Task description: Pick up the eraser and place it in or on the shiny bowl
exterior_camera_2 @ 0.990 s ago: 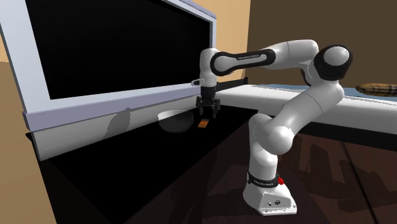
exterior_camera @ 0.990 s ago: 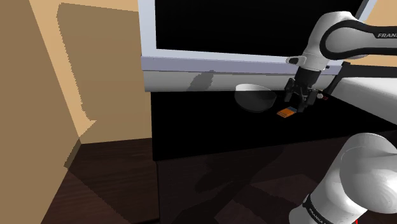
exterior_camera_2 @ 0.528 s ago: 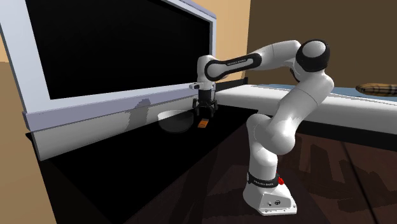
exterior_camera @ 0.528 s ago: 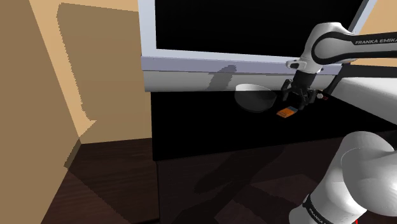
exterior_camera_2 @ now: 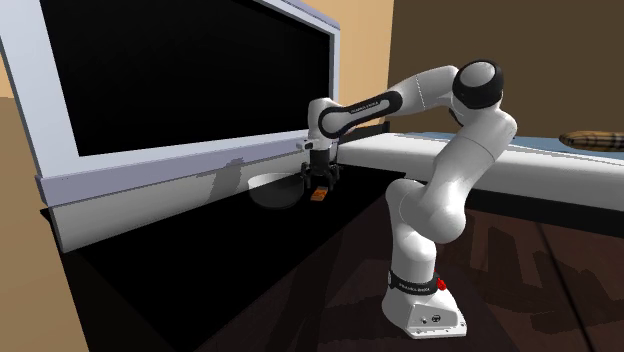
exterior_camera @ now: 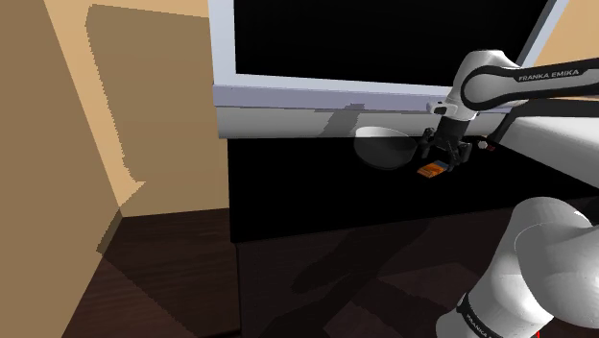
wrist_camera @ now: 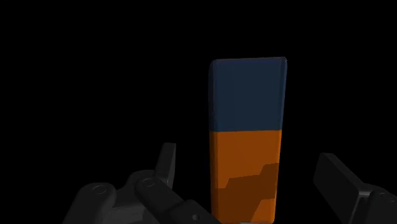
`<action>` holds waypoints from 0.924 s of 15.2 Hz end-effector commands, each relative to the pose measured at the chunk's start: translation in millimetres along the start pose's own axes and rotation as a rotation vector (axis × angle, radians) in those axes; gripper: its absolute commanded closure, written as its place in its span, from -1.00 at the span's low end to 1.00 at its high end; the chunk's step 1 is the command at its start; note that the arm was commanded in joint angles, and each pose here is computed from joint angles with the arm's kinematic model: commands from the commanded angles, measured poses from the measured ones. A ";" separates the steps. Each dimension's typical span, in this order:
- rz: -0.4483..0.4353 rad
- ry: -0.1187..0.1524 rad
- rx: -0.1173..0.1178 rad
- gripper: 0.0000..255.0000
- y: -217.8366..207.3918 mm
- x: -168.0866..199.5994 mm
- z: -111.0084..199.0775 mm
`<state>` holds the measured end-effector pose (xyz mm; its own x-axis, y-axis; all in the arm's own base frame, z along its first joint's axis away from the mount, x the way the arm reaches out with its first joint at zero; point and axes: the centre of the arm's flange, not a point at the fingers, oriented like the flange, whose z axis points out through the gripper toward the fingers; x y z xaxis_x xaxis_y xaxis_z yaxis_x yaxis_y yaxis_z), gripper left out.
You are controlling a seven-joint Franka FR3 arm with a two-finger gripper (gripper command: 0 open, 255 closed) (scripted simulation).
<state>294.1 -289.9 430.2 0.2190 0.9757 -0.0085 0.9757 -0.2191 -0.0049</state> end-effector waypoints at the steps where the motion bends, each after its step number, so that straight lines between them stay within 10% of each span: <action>1: -0.001 0.000 -0.001 -1.00 -0.7 0.4 14.0; 9: -0.001 0.000 -0.001 -1.00 -0.7 0.4 14.0; 10: -0.001 0.000 -0.001 1.00 -0.7 0.4 14.0; 14: -0.001 0.000 -0.001 1.00 -0.4 -0.2 14.5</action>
<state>294.3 -290.4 419.3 0.2186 0.9758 -0.0089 0.9758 -0.2186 0.0022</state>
